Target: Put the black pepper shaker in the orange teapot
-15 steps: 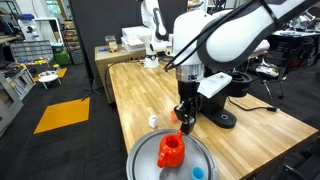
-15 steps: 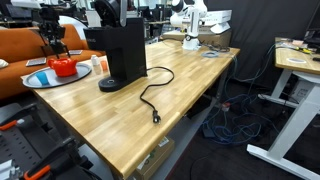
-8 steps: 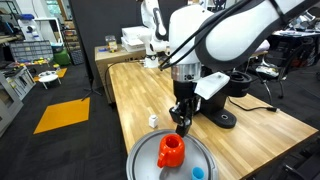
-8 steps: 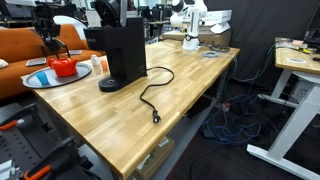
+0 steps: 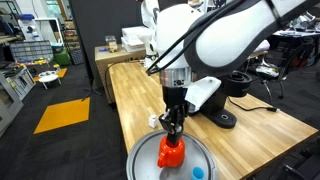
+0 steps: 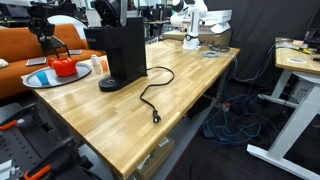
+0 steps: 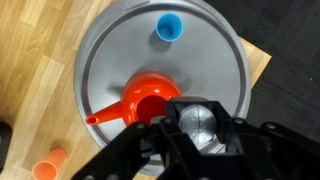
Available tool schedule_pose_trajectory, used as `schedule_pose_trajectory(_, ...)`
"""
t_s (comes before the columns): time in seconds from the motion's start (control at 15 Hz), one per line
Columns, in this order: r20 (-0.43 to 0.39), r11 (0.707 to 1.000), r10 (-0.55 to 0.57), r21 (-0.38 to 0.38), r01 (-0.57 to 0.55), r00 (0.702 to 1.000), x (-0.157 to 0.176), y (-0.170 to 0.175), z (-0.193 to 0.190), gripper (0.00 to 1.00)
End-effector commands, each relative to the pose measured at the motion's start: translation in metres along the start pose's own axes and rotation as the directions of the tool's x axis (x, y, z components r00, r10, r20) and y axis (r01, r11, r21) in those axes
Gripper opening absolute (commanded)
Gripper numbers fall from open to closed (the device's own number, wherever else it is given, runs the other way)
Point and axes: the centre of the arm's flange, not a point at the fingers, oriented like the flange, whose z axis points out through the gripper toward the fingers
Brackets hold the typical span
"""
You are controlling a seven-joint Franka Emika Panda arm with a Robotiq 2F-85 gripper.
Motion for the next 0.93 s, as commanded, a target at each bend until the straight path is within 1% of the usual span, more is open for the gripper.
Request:
schedule_pose_trajectory(0.0,0.04,0.999,-0.006,-0.034,0.007,0.999,0.018,0.004,0.008,0.14)
schedule_pose_trajectory(0.33,0.075,0.998,0.02,-0.054,-0.016,0.997,0.028,0.025,0.024,0.14)
schedule_pose_trajectory(0.87,0.097,0.999,-0.005,-0.053,0.01,0.995,0.041,0.02,0.028,0.14)
